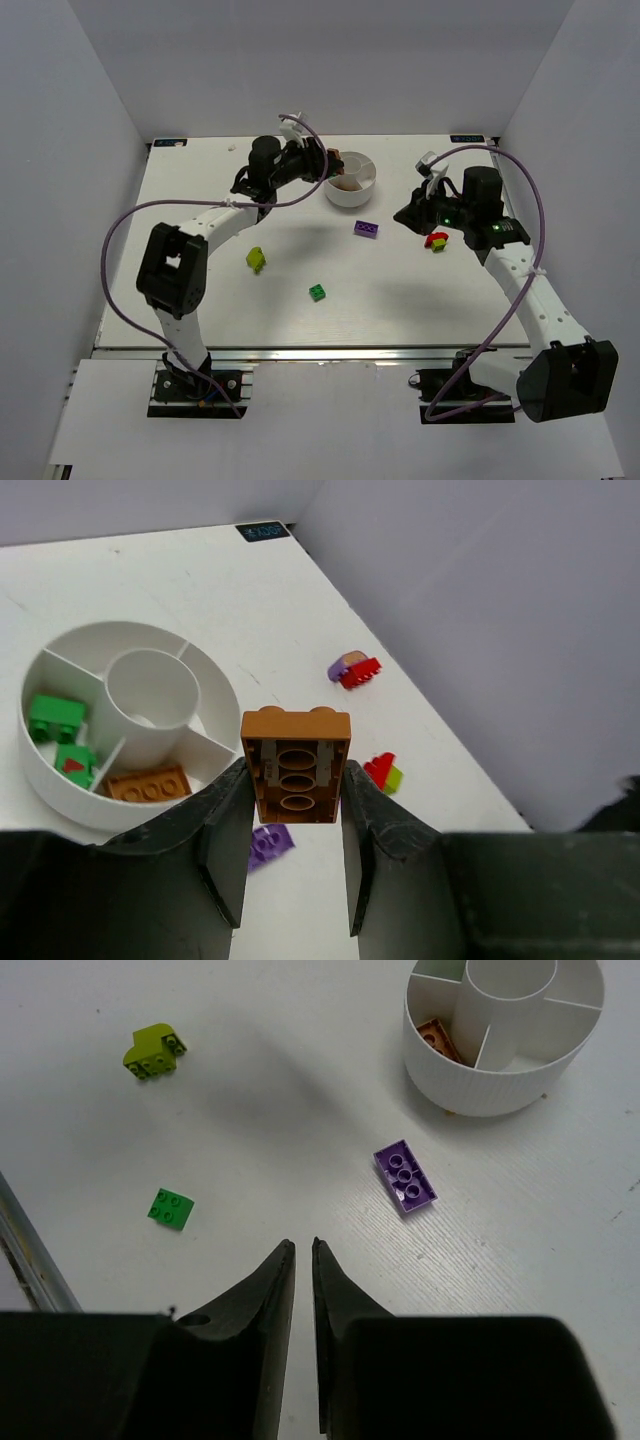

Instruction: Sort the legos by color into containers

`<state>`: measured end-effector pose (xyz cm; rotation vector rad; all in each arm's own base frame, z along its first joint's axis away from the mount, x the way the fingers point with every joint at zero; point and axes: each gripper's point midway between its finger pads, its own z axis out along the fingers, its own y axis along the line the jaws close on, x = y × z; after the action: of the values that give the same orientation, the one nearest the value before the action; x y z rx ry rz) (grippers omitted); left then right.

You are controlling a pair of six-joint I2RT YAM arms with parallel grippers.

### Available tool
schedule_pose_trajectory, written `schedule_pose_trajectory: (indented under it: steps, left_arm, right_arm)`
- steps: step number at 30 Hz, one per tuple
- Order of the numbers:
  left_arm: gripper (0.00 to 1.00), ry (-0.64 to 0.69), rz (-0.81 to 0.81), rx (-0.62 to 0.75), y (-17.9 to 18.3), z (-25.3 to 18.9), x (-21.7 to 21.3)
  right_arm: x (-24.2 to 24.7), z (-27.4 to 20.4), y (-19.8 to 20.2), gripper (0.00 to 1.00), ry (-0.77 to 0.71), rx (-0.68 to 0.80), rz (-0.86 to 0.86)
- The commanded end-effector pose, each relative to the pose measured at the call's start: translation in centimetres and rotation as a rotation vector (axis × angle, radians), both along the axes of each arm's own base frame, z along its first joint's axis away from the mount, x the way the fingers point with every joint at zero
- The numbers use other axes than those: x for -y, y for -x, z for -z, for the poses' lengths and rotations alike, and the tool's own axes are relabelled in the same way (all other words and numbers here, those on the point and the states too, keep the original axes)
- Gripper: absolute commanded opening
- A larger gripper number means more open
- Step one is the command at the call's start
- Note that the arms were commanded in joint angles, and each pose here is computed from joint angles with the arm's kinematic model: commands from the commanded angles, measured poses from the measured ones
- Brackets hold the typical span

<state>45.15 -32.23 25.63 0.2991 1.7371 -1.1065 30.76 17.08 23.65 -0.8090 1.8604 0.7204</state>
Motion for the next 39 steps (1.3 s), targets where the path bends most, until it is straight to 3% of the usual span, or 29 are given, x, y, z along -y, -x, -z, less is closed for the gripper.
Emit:
schedule_pose_trajectory:
  steps: [1, 15, 29, 32, 36, 39]
  left_arm:
    - [0.00, -0.010, 0.025, 0.172, -1.5, -2.6, 1.2]
    - [0.01, -0.059, -0.026, 0.211, -5.1, 2.0, 3.7]
    - [0.06, -0.131, -0.054, 0.133, -6.5, 6.9, 3.7]
    - [0.09, -0.148, -0.067, 0.121, -6.6, 7.6, 3.5]
    - [0.28, -0.167, -0.082, 0.108, -6.9, 8.2, 3.3]
    - [0.30, -0.173, -0.087, 0.096, -7.0, 8.6, 3.1]
  right_arm:
    - [0.2, -1.8, 0.7, 0.19, -0.014, 0.064, -0.017]
    - [1.1, -1.2, 0.1, 0.29, -0.004, 0.050, -0.004]
    - [1.5, -1.0, -0.2, 0.39, -0.008, 0.042, 0.006]
    - [1.5, -1.0, -0.1, 0.43, -0.011, 0.042, 0.001]
    - [1.4, -1.1, -0.1, 0.50, -0.016, 0.040, -0.003]
    - [1.5, -1.2, -0.2, 0.54, -0.015, 0.042, 0.000]
